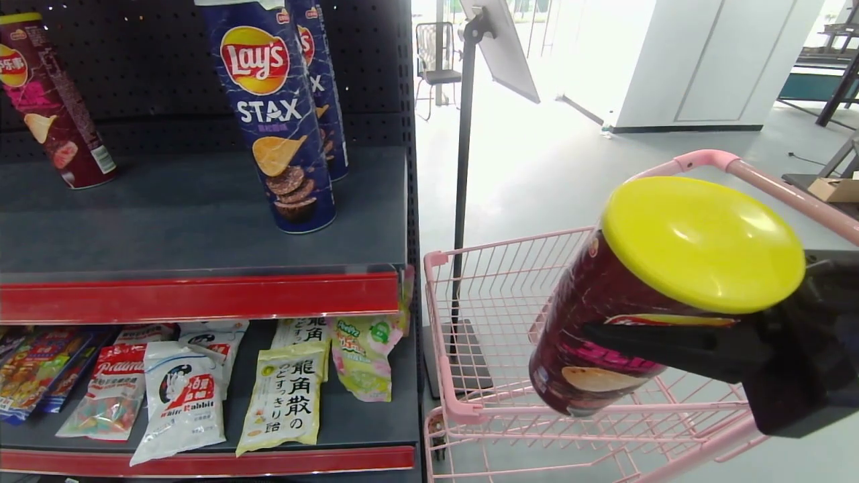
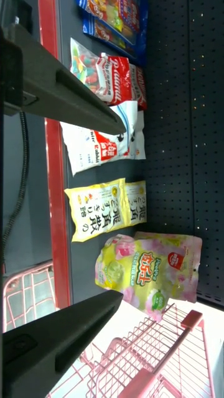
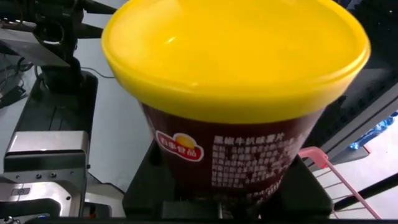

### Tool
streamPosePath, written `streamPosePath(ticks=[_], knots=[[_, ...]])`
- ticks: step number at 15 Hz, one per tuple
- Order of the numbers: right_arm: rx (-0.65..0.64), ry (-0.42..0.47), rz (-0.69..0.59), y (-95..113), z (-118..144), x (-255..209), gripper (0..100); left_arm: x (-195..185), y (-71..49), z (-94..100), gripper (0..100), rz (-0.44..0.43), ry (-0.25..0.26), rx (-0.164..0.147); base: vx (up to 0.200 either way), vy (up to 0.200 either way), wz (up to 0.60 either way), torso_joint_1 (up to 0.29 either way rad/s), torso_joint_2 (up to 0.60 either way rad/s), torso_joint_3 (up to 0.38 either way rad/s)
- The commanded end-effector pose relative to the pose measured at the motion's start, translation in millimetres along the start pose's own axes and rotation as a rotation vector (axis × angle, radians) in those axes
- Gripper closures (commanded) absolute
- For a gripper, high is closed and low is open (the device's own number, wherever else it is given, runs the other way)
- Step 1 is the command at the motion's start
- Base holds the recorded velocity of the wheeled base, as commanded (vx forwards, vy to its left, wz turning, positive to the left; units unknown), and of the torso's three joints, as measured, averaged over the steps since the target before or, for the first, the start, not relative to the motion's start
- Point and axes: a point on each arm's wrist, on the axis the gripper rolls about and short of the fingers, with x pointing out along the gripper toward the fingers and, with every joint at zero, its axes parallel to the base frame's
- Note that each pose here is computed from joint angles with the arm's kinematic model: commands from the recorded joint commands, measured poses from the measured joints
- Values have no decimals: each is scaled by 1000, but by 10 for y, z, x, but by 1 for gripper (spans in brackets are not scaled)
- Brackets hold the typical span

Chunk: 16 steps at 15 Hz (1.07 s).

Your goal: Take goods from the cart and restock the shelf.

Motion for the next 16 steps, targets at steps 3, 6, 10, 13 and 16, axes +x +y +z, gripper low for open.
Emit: streamPosePath(ticks=[3,6,10,13,16], knots=[[1,8,-14,15,-8,-11,100,0,0,4,0,1,0,0,0,0,0,0,0,0],[1,9,-16,16,-10,-16,100,1,0,0,0,-1,1,3,67,0,0,1,-1,1],[5,16,-11,36,-39,-19,100,1,0,0,0,1,1,2,200,0,0,0,4,5],[7,19,-11,62,-55,-47,100,1,0,0,0,-1,1,2,200,0,0,2,-1,2],[12,21,-13,105,-71,-103,100,1,0,0,0,-1,1,0,67,0,0,1,-1,1]])
